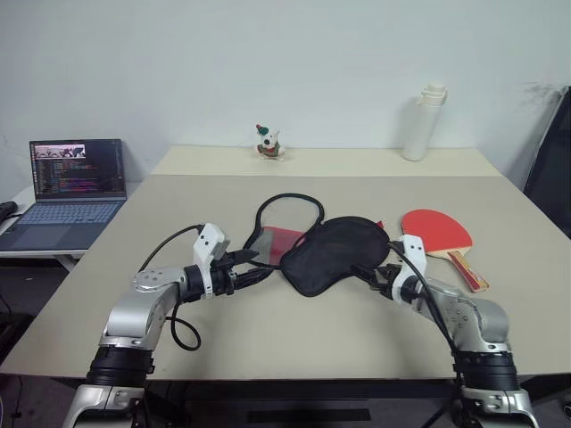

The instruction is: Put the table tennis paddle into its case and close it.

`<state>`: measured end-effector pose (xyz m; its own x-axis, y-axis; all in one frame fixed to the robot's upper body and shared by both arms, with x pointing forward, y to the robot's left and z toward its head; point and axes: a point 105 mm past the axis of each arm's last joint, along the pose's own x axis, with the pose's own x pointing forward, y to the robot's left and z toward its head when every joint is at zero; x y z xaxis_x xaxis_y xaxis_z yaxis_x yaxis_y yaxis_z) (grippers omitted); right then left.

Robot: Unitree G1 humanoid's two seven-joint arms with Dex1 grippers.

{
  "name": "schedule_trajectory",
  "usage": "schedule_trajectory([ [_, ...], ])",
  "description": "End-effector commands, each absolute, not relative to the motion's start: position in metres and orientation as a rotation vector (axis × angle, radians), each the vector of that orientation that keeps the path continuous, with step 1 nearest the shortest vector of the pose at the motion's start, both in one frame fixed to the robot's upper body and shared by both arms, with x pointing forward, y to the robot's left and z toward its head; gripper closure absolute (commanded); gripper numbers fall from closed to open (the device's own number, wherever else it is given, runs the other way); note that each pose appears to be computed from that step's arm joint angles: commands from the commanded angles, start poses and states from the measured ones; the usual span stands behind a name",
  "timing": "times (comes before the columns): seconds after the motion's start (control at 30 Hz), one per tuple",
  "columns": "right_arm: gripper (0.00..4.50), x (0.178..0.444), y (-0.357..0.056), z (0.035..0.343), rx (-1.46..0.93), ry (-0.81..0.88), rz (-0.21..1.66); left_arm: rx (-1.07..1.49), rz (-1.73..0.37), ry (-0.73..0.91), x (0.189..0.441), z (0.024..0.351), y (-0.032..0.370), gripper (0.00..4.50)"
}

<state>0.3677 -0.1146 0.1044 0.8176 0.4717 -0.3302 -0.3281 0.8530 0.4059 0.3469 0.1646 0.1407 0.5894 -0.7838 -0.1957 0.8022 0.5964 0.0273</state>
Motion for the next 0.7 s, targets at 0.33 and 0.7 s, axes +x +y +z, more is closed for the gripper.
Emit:
schedule_trajectory([
  [0.33, 0.87, 0.376, -0.067, 0.136, 0.38, 0.348, 0.547, 0.15, -0.951, 0.097, 0.347, 0.158, 0.155, 1.17],
  [0.7, 4.15, 0.354, -0.109, 0.179, 0.42, 0.363, 0.633, 0.171, -0.961, 0.104, 0.345, 0.154, 0.153, 1.17],
])
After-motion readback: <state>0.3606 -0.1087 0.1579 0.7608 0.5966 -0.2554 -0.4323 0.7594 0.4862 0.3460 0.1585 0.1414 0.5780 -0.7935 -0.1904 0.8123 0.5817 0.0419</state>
